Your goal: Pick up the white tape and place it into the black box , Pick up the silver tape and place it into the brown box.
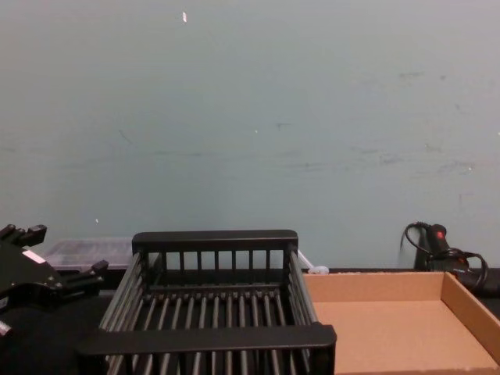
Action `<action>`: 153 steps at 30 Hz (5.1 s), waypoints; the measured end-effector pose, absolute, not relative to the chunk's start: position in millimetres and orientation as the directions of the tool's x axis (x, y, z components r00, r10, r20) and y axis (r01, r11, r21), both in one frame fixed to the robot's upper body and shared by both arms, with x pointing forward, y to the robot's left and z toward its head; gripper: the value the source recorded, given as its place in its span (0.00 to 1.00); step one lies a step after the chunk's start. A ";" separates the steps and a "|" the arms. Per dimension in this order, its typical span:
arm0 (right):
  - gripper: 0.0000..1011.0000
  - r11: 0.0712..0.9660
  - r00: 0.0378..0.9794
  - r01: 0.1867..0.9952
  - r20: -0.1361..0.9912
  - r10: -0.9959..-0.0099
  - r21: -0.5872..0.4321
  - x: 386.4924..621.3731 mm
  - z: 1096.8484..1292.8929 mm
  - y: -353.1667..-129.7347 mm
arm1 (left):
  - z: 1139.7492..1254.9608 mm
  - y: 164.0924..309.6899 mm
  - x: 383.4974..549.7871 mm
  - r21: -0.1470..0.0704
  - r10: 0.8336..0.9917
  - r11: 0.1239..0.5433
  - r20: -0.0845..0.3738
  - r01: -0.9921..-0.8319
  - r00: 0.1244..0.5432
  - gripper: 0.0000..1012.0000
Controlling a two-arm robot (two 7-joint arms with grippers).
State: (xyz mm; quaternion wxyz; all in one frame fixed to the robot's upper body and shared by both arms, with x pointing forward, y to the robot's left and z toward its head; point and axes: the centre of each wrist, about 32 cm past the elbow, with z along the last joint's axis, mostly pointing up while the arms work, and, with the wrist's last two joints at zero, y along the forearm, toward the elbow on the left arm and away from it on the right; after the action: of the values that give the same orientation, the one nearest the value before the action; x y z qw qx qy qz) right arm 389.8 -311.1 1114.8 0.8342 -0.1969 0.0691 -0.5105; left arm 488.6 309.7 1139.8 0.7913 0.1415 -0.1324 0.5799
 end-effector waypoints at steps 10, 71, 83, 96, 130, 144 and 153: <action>0.10 0.439 0.495 0.832 0.097 -0.864 -0.340 386.8 1118.6 -313.4 | 1139.8 309.7 488.6 0.070 0.880 0.287 0.374 -0.955 0.292 0.99; 0.10 0.474 0.481 0.874 0.054 -0.875 -0.106 443.6 1155.3 -294.3 | 1139.8 309.7 488.6 0.070 0.880 0.287 0.374 -0.955 0.292 0.99; 0.10 0.499 0.508 0.860 0.079 -0.858 -0.106 460.4 1157.0 -277.9 | 1139.8 309.7 488.6 0.070 0.880 0.287 0.374 -0.955 0.292 0.99; 0.10 0.526 0.532 0.846 0.088 -0.842 -0.087 484.9 1163.2 -257.3 | 1139.8 309.7 488.6 0.070 0.880 0.287 0.374 -0.955 0.292 0.99; 0.10 0.570 0.579 0.815 0.124 -0.806 -0.101 535.8 1177.8 -205.1 | 1139.8 309.7 488.6 0.070 0.880 0.287 0.374 -0.955 0.292 0.99; 0.10 0.571 0.582 0.813 0.139 -0.801 -0.117 554.7 1178.3 -189.5 | 1139.8 309.7 488.6 0.070 0.880 0.287 0.374 -0.955 0.292 0.99; 0.10 0.592 0.606 0.796 0.148 -0.782 -0.127 564.3 1178.4 -178.8 | 1139.8 309.7 488.6 0.070 0.880 0.287 0.374 -0.955 0.292 0.99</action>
State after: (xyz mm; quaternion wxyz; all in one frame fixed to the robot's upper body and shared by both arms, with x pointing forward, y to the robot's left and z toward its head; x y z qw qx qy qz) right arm 564.3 -178.8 1178.4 0.8914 -0.0903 -0.0381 -0.4424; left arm 488.6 309.7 1139.8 0.7913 0.1415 -0.1325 0.5799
